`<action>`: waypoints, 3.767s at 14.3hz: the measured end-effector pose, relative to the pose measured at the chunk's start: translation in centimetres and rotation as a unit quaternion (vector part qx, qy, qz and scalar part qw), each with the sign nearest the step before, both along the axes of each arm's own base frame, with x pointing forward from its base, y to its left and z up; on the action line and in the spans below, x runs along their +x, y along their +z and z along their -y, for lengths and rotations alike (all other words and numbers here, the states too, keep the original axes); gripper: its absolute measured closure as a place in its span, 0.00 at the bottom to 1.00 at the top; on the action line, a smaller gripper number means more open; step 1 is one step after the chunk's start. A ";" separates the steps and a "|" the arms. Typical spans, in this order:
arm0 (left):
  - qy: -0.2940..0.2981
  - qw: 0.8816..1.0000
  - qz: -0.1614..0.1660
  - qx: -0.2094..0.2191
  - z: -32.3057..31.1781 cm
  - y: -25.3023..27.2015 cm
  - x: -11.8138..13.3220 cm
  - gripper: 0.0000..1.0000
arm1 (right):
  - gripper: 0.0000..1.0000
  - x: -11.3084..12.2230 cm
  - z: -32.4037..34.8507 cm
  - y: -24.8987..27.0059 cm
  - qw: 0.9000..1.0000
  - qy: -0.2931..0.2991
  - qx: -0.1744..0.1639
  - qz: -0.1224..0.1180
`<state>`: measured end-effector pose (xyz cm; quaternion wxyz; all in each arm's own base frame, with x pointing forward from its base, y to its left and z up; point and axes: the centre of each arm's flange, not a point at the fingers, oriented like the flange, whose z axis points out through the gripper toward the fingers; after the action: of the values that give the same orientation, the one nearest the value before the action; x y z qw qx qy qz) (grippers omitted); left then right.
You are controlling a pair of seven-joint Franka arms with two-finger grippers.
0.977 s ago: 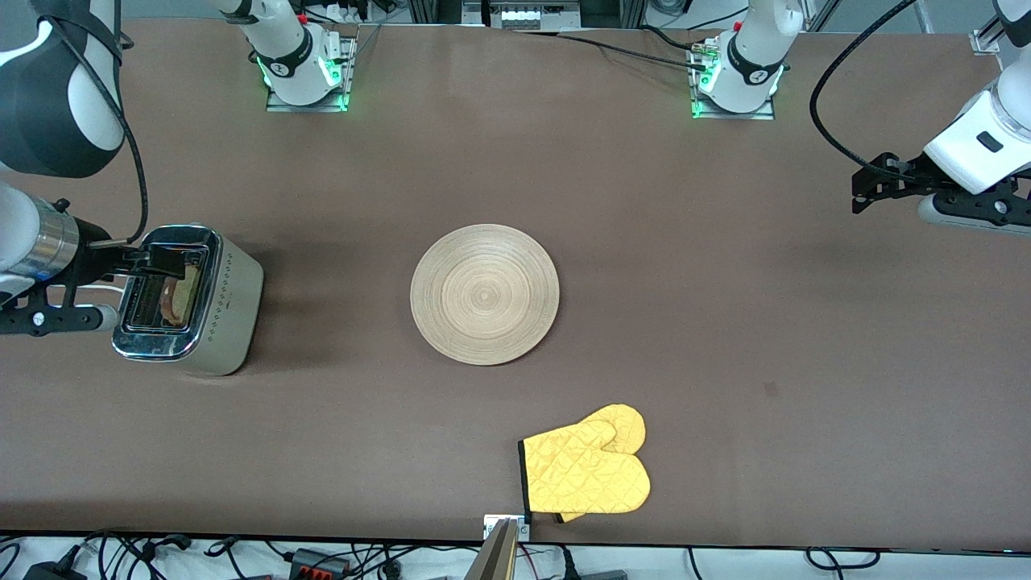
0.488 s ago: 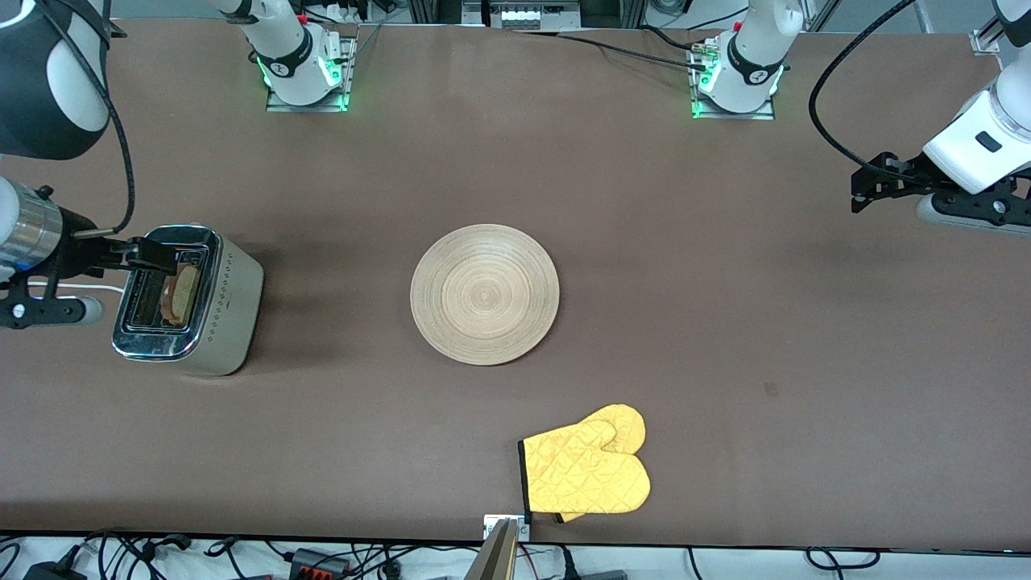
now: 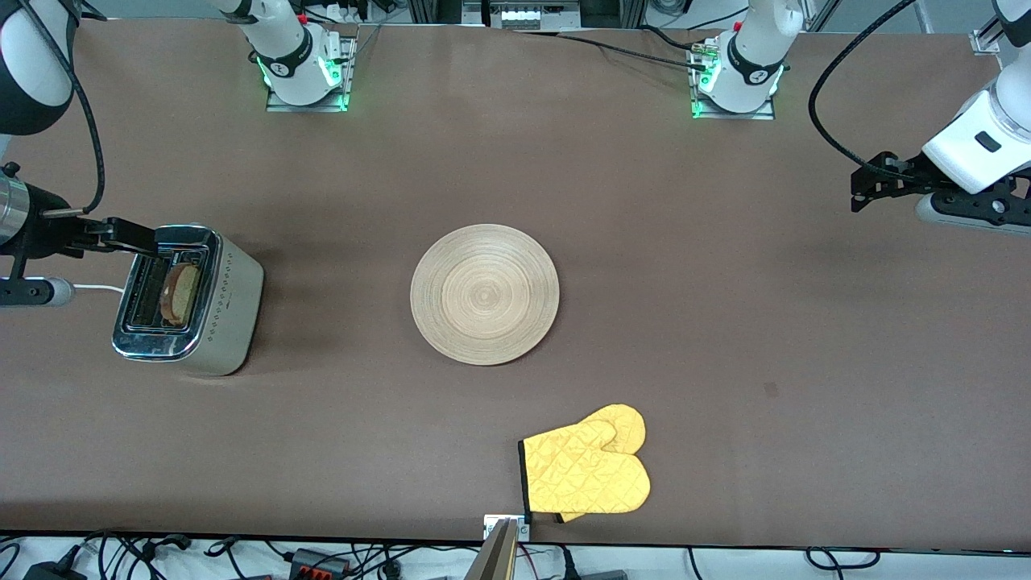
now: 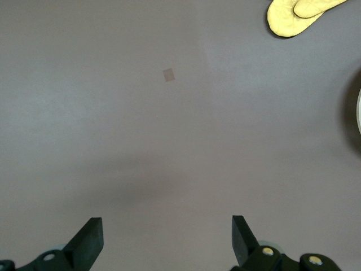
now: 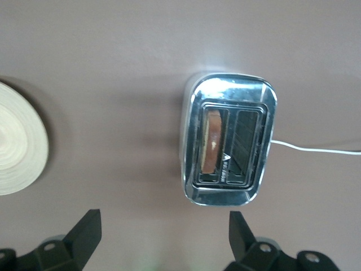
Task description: Move plate and put bread in toaster
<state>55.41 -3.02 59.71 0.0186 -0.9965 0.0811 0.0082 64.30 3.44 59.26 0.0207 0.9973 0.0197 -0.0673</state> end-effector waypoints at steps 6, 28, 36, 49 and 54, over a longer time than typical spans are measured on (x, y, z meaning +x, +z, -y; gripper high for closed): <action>-0.001 1.000 -0.002 0.000 0.1 0.0 0.0 0.00 | 0.00 -2.7 1.9 0.5 0.999 -0.007 0.036 0.037; 0.001 1.000 -0.005 0.000 -0.1 -0.1 -0.1 0.00 | 0.00 -7.3 6.1 -0.5 0.994 -0.095 -0.018 0.051; 0.002 1.000 -0.005 0.000 -0.1 -0.1 -0.1 0.00 | 0.00 -7.4 6.7 -0.3 0.993 -0.102 -0.021 0.053; 0.002 1.000 -0.006 0.000 -0.1 -0.1 -0.1 0.00 | 0.00 -7.3 5.7 -0.2 0.994 -0.093 -0.020 0.053; 0.000 1.000 -0.006 0.000 0.1 -0.1 -0.2 0.00 | 0.00 -7.2 5.5 -0.5 0.994 -0.092 -0.021 0.051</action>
<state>55.26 -3.13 59.63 0.0186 -0.9964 0.0815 0.0144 57.11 -2.07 58.76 0.0361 0.9964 -0.0742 -0.0180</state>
